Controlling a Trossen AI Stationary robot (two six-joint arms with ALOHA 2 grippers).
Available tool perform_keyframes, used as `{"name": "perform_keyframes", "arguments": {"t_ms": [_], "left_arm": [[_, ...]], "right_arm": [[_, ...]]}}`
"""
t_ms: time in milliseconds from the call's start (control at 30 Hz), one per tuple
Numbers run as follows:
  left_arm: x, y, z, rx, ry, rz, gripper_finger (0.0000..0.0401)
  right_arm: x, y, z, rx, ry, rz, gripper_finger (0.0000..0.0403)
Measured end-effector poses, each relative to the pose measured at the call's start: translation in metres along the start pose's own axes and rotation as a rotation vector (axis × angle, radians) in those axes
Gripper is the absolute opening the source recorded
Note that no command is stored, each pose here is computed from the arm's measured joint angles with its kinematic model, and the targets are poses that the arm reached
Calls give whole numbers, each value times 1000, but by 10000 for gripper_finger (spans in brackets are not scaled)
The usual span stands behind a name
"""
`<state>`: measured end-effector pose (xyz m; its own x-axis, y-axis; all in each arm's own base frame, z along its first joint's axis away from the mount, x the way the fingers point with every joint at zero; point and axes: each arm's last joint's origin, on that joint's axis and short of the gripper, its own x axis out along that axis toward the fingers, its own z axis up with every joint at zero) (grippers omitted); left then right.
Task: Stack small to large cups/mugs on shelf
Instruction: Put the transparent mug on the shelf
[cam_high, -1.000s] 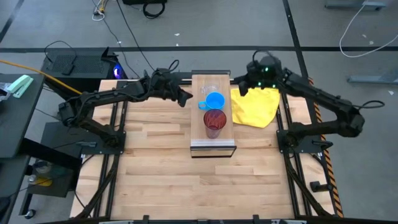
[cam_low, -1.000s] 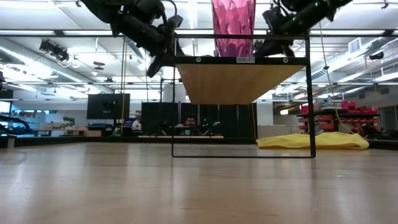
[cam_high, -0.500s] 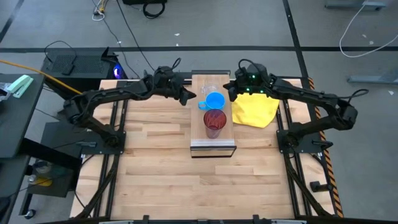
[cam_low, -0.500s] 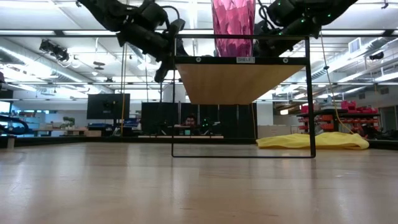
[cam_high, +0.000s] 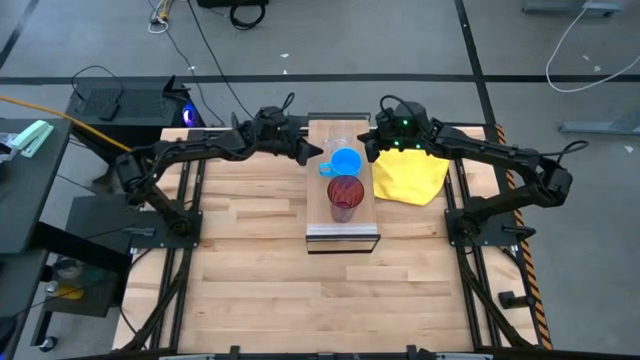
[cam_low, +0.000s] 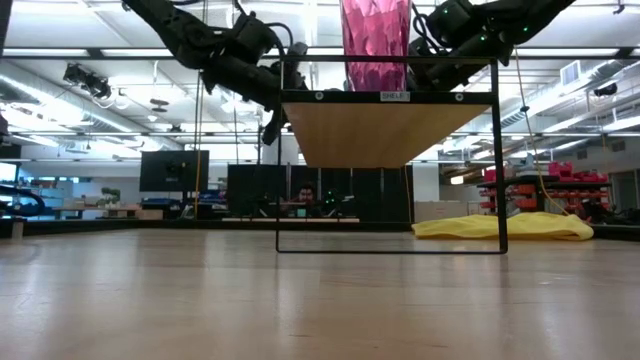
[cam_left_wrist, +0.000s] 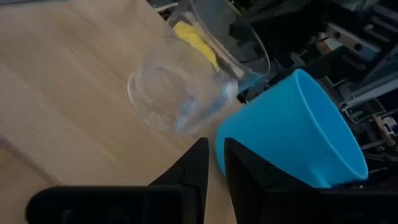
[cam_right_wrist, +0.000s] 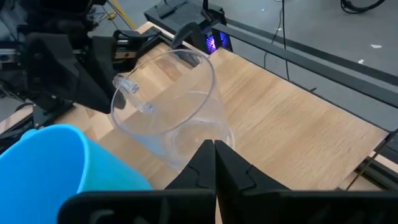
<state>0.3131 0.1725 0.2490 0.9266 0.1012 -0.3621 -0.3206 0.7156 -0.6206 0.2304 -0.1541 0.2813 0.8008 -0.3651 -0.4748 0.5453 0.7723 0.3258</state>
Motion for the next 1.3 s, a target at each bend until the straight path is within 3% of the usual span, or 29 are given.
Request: {"name": "perform_keyframes", "arguments": {"t_ms": [967,1300], "left_arm": [[-6,12,12,-33,-76,26,58],[-3,5,5,-61,18,-59,59]], "right_arm": [[0,1,0,-9,9,28,0],[0,-2,1,-14,-7,-28,0]]}}
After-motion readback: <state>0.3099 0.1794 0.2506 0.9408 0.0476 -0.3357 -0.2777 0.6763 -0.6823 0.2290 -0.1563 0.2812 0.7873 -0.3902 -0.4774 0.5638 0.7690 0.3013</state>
